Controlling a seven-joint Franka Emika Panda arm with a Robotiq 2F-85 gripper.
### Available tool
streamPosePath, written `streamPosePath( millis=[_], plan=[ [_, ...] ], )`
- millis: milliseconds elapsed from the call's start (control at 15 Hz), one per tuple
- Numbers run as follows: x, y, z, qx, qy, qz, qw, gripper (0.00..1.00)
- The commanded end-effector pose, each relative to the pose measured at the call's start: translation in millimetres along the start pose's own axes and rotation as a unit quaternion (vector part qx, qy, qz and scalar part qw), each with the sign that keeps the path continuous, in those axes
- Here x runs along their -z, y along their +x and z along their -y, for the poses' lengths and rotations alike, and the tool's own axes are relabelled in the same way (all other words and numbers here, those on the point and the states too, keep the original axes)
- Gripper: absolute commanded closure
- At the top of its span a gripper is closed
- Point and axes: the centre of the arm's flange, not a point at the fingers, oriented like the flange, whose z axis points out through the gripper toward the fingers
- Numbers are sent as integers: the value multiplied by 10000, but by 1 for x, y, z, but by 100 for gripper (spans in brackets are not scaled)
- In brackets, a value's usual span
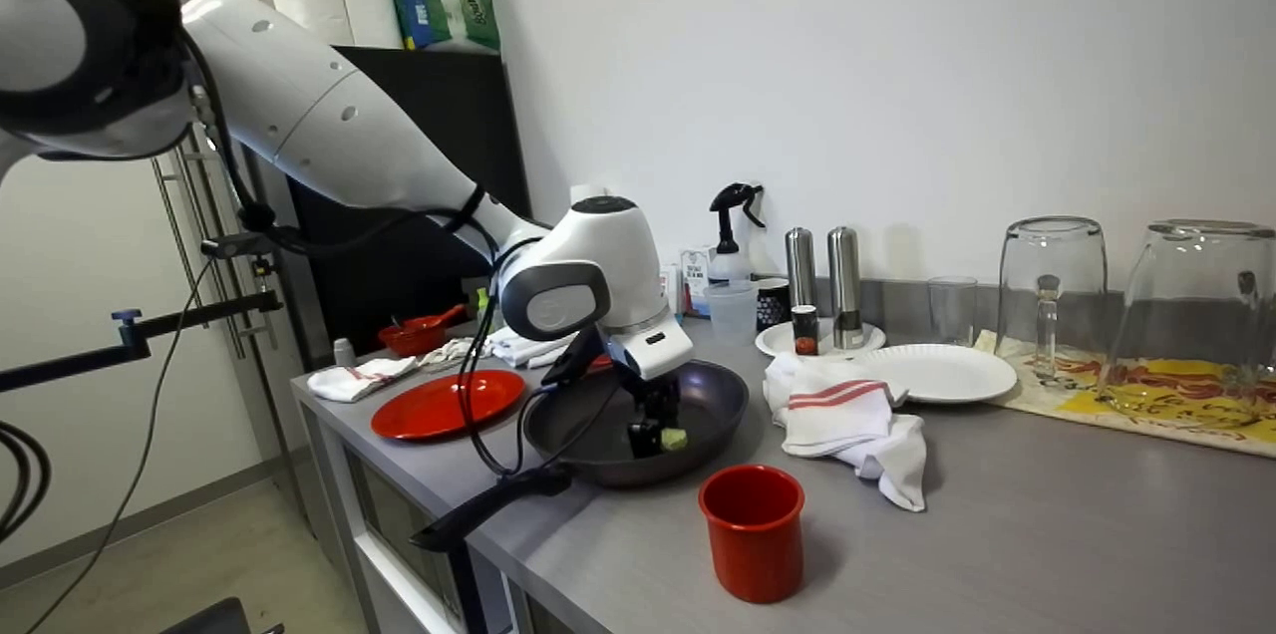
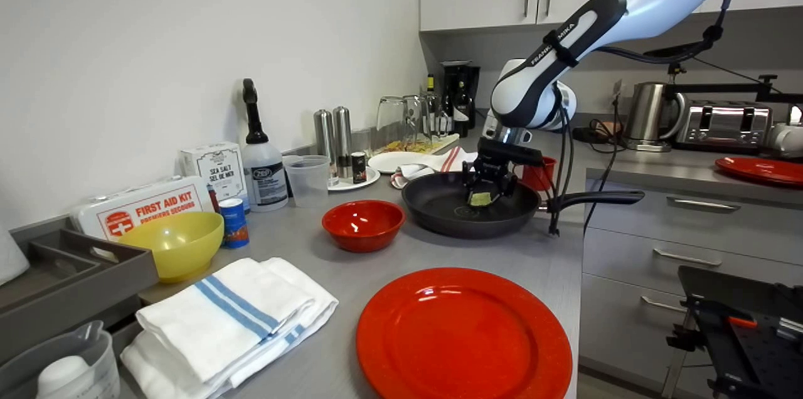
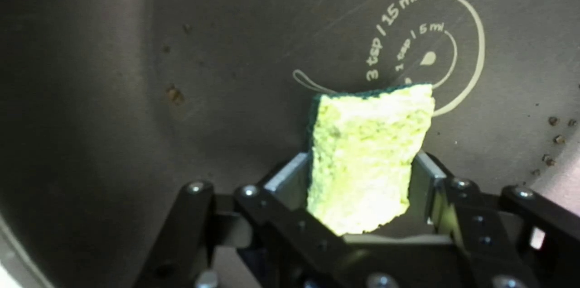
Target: Pick up the sponge and put it on the black pan, use the sponge to scrub the pan and place the sponge back on the countertop
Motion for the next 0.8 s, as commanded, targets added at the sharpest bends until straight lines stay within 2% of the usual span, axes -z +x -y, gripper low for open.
streamPosePath(
  millis=[0,200,733],
  plan=[
    [-12,-16,1,127,-181,-78,9997,72],
    [-15,-21,13,290,-186,-156,9993,72],
    [-13,-57,45,665,22,19,9978,72]
  ],
)
